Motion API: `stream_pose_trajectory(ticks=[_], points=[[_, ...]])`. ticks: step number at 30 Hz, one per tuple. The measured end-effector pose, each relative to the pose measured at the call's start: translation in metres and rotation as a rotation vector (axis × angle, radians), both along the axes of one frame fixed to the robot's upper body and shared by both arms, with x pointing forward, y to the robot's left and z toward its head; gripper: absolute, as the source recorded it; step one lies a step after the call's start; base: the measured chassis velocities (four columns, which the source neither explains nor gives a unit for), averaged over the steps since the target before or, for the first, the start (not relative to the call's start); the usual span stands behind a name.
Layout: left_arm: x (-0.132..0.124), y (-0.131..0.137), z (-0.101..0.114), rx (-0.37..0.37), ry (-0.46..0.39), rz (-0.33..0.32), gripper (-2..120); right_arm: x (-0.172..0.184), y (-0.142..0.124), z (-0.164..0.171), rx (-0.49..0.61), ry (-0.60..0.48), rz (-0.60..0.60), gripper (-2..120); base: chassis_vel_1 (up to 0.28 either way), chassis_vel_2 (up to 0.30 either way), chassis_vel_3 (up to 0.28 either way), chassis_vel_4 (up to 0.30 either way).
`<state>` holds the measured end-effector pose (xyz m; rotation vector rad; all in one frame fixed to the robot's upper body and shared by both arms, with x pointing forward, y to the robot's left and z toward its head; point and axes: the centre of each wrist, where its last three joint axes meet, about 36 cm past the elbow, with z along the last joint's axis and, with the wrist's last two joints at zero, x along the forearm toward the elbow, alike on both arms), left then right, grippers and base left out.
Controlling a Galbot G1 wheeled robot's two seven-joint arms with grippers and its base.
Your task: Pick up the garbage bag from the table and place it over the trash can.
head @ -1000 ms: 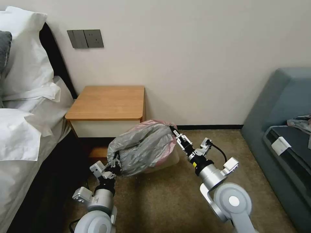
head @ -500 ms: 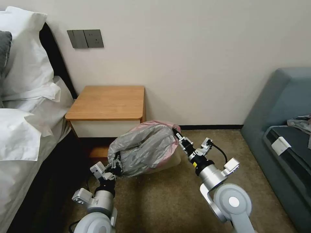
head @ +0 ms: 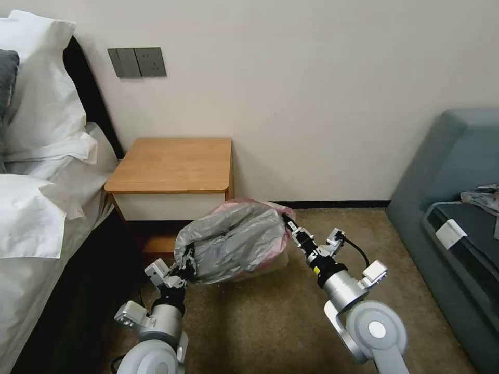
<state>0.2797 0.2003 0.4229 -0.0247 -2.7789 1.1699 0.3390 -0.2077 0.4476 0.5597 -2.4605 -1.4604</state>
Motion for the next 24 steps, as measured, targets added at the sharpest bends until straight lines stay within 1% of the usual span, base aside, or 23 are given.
stream_pose_trajectory(ticks=[3, 9, 13, 16, 18, 21, 24], points=[[0.0, 0.002, 0.004, -0.025, 0.002, -0.005, 7, 0.007, -0.005, -0.01, -0.034, 0.006, -0.003, 0, 0.0, 0.0, 0.0, 0.0], [0.001, 0.002, 0.005, -0.039, 0.004, -0.008, 7, 0.008, -0.003, -0.012, -0.045, 0.003, 0.007, 0, 0.0, 0.0, 0.0, 0.0], [-0.001, 0.003, 0.006, -0.046, 0.0, -0.03, 7, 0.012, -0.003, -0.011, -0.06, -0.005, 0.009, 0, 0.0, 0.0, 0.0, 0.0], [-0.004, 0.003, 0.004, -0.049, -0.018, -0.066, 7, 0.022, -0.004, -0.002, -0.08, -0.021, 0.013, 0, 0.0, 0.0, 0.0, 0.0], [-0.005, 0.003, 0.004, -0.049, -0.024, -0.075, 7, 0.025, -0.005, 0.0, -0.088, -0.02, 0.014, 0, 0.0, 0.0, 0.0, 0.0], [-0.007, 0.003, 0.004, -0.05, -0.033, -0.086, 7, 0.032, -0.006, 0.005, -0.115, -0.003, 0.024, 0, 0.0, 0.0, 0.0, 0.0], [-0.007, 0.003, 0.005, -0.052, -0.039, -0.089, 7, 0.033, -0.004, 0.007, -0.148, 0.055, 0.041, 0, 0.0, 0.0, 0.0, 0.0]])
